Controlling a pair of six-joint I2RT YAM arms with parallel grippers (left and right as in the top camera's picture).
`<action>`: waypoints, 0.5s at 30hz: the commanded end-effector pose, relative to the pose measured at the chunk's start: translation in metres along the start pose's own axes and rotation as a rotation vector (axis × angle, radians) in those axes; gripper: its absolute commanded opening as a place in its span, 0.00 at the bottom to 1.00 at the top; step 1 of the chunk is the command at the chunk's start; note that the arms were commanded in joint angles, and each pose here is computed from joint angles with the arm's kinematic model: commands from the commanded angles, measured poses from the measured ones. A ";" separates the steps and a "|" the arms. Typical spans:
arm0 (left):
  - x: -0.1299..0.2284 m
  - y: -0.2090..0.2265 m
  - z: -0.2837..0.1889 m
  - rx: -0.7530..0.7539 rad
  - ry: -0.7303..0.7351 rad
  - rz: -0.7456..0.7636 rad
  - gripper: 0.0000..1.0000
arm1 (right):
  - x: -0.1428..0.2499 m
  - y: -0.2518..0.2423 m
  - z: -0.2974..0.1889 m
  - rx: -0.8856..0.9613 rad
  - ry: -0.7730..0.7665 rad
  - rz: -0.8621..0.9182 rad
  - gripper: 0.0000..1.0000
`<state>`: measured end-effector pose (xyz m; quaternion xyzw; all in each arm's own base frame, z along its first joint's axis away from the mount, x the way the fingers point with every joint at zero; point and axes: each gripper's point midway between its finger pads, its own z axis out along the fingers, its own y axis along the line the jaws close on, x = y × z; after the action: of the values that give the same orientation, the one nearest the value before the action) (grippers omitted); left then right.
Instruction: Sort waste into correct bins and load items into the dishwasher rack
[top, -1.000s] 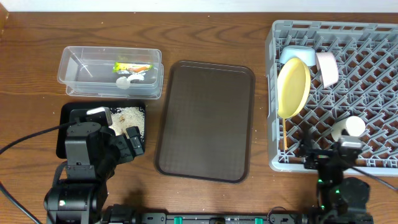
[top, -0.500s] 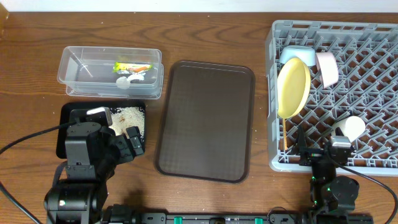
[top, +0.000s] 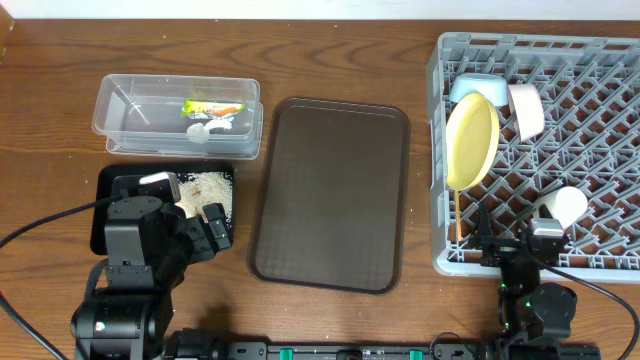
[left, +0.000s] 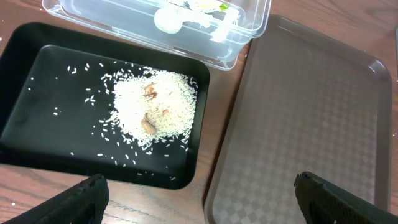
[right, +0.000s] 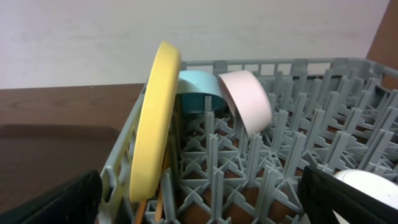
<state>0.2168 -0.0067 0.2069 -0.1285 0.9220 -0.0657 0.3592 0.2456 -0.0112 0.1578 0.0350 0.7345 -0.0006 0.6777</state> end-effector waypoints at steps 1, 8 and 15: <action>0.001 0.001 0.001 -0.003 0.001 0.017 0.98 | -0.002 0.001 0.000 -0.003 -0.019 -0.012 0.99; 0.001 0.001 0.001 -0.003 0.001 0.017 0.98 | 0.003 0.000 0.001 0.006 0.000 -0.009 0.99; 0.001 0.001 0.001 -0.003 0.001 0.017 0.98 | 0.003 0.000 0.001 0.006 0.001 -0.009 0.99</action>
<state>0.2168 -0.0067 0.2069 -0.1285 0.9220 -0.0657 0.3592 0.2460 -0.0124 0.1581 0.0372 0.7320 -0.0031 0.6803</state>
